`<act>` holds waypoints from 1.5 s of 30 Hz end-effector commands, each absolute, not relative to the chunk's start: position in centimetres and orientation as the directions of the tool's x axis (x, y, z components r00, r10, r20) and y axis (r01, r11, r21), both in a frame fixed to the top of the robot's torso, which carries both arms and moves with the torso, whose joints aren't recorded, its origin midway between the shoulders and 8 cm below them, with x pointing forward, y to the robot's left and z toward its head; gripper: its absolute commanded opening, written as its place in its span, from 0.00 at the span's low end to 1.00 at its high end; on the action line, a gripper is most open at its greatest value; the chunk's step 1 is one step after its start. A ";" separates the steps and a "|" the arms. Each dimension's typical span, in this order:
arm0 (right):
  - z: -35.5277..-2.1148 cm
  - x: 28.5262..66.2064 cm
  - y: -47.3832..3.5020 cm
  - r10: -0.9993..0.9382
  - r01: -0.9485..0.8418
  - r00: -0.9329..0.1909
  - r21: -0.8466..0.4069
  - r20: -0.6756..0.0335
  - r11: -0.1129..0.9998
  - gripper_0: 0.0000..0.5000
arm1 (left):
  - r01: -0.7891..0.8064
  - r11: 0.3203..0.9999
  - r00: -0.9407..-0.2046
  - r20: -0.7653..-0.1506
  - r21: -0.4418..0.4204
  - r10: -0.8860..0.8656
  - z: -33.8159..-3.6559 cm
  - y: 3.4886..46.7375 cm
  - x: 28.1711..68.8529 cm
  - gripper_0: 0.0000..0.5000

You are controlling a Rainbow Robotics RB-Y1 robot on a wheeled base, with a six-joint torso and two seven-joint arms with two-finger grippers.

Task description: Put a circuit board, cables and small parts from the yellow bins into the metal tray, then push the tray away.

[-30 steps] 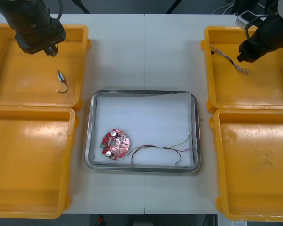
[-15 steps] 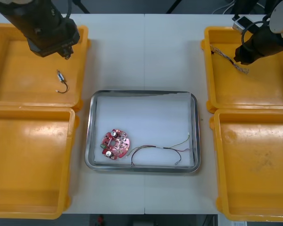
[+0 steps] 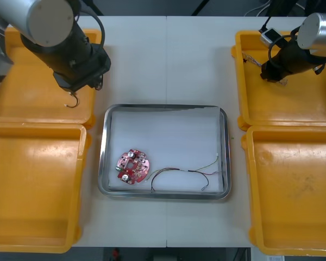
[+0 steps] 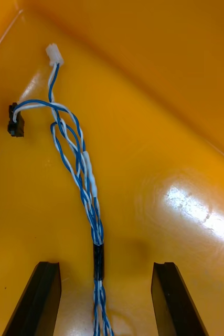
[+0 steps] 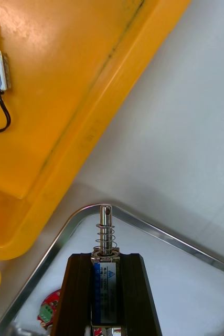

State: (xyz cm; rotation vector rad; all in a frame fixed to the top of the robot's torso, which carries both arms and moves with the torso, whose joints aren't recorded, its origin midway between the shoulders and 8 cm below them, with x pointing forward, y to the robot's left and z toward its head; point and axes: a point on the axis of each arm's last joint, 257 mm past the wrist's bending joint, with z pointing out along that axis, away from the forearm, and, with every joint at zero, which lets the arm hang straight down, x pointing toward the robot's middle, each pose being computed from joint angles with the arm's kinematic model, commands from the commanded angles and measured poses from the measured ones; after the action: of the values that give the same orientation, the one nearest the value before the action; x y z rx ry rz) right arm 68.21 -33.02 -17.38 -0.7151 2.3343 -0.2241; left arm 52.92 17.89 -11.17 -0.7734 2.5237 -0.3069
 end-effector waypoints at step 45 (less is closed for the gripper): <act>-17.4 68.4 -35.1 -0.327 -0.324 -0.606 -0.151 -0.725 0.934 0.96 | -0.458 0.851 -0.654 -0.552 -0.255 -0.518 -24.7 9.6 49.4 0.00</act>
State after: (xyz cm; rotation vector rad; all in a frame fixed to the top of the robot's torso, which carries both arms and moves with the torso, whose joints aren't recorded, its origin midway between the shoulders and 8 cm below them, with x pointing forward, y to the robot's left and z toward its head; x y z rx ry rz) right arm 68.66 -32.09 -17.73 -0.5096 2.2717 0.0122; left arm 49.95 11.20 -24.31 -0.6772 2.3996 -0.0803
